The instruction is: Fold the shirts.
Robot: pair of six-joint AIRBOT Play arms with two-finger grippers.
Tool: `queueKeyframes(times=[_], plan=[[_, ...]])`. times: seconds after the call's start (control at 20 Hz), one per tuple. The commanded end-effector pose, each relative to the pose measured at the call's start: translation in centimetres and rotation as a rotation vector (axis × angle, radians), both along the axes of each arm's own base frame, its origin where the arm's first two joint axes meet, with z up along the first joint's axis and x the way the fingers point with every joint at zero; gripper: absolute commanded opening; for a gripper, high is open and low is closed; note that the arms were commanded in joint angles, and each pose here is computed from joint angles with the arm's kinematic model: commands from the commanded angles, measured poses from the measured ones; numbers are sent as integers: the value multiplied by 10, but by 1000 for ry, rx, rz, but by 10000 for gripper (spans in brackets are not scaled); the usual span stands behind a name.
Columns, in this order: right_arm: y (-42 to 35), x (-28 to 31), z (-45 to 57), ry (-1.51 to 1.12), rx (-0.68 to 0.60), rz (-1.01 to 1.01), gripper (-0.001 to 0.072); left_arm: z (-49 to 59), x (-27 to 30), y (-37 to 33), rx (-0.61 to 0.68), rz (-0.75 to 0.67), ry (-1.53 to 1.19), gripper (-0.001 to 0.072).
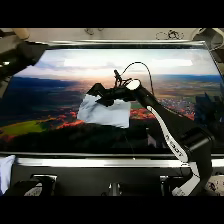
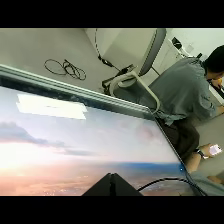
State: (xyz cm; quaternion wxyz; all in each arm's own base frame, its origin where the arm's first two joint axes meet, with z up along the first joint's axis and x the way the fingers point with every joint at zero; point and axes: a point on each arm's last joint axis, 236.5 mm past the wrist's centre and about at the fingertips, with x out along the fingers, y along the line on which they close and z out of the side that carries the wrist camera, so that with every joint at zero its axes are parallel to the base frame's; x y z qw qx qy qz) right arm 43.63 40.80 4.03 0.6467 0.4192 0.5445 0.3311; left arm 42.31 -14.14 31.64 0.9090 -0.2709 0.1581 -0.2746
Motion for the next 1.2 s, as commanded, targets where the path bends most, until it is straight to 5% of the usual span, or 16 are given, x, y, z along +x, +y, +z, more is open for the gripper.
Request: queueKeyframes(times=[0.0,0.1,0.3,0.6,0.95,1.0,1.1,1.15], plan=[[-5,-1,-6,42,25,60,688,17,-31,12,91,11,-45,26],[-78,-2,-11,28,-155,123,688,-2,-30,17,153,20,4,26],[-282,-23,-79,214,-780,103,639,-30,-24,30,207,65,70,26],[-213,-50,-136,188,-580,213,653,-33,-24,28,187,61,97,26],[-181,-11,-128,115,-456,55,579,-38,-28,25,175,47,130,27],[-180,-11,-125,112,-436,59,495,-38,-28,25,175,47,130,26],[-177,-11,-115,108,-375,75,21,-39,-27,25,175,47,132,27],[-182,-6,-106,81,-352,84,18,-40,-27,25,174,47,134,27]])
